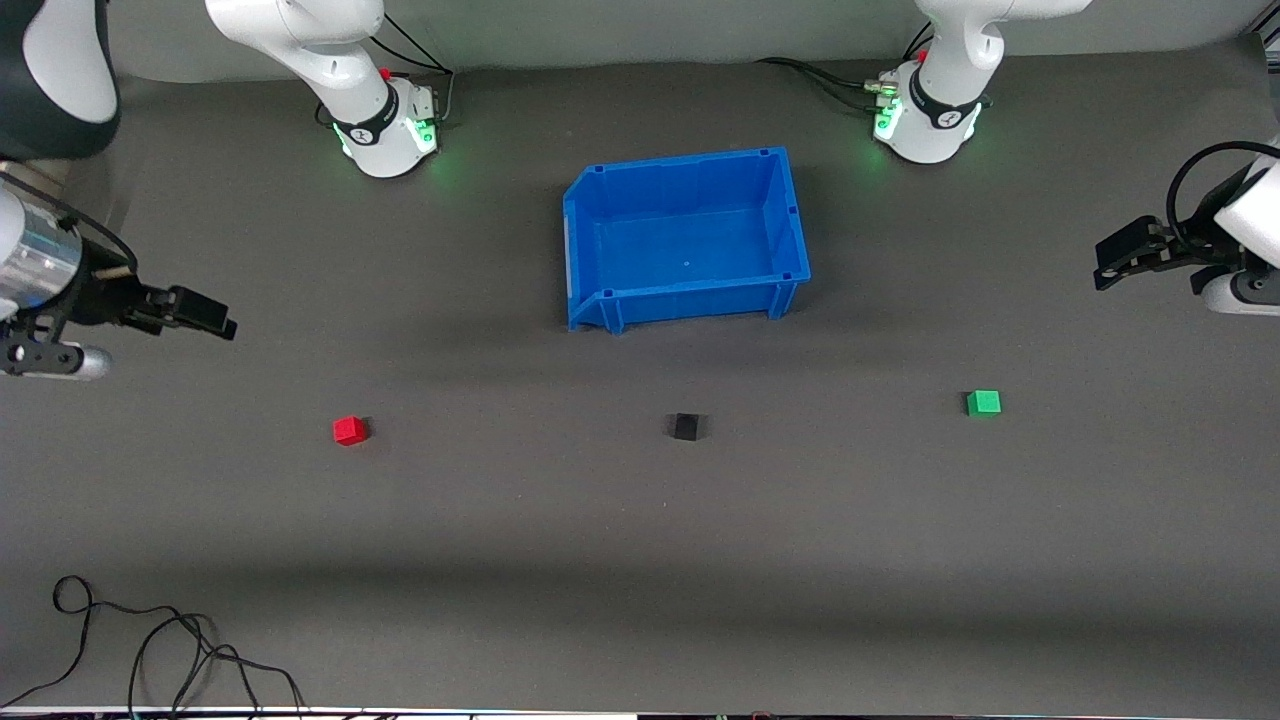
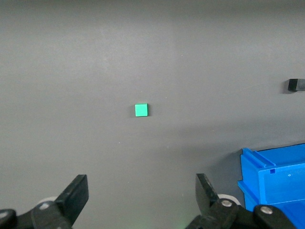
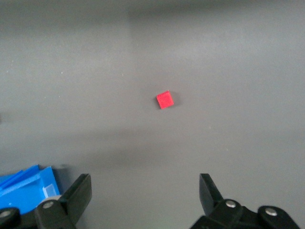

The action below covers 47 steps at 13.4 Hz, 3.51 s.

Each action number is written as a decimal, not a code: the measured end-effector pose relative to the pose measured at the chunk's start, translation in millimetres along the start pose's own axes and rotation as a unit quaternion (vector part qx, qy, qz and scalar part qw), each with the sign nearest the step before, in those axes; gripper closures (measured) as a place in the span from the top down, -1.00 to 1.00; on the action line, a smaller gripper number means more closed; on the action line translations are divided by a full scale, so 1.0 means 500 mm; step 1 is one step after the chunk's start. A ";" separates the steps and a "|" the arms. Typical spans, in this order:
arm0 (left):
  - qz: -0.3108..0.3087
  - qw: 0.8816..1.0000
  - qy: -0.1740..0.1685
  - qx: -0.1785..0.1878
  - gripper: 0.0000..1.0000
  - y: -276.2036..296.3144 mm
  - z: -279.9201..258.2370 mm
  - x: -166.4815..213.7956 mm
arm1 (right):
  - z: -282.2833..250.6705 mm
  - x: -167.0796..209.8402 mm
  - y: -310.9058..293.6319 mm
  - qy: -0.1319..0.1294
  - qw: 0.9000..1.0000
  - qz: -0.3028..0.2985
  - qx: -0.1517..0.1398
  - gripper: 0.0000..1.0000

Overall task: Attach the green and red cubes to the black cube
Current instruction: 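Reach the right gripper down toward the red cube, then grasp the red cube with the right gripper while the left gripper reaches the green cube, then lift the red cube with the right gripper while the left gripper grasps the green cube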

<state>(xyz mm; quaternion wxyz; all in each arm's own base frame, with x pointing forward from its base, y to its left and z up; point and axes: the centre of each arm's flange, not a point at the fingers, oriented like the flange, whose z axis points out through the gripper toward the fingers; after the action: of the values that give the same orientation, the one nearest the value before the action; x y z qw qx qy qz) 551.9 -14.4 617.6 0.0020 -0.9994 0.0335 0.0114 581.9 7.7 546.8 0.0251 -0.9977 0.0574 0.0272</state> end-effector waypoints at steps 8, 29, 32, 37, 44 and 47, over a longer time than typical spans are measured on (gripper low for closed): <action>-0.209 0.977 -0.026 -0.039 1.00 -0.168 0.030 -0.022 | 0.263 0.095 0.013 0.032 0.997 -0.062 -0.026 1.00; -0.681 0.666 -0.199 -0.229 1.00 -0.300 0.657 -0.034 | 0.735 0.096 0.032 0.028 0.993 -0.116 -0.024 0.90; -0.703 0.647 -0.190 -0.226 1.00 -0.308 0.757 -0.033 | 0.736 0.096 0.032 0.027 0.992 -0.118 -0.024 0.43; -0.687 0.655 -0.171 -0.263 1.00 -0.280 0.875 -0.032 | 0.737 0.095 0.032 0.027 0.992 -0.119 -0.024 -0.07; -0.687 0.662 -0.155 -0.255 1.00 -0.274 0.908 -0.032 | 0.736 0.095 0.032 0.027 0.992 -0.119 -0.024 -0.21; -0.692 0.655 -0.161 -0.256 1.00 -0.270 0.927 -0.035 | 0.734 0.095 0.032 0.028 0.992 -0.119 -0.024 -0.22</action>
<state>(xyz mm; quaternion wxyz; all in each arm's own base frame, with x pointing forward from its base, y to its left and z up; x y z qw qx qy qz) 533.0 123.6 155.1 -0.2408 -0.6767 -0.6733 0.1753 608.3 6.0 177.1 0.0025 -0.9981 -0.0622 -0.0023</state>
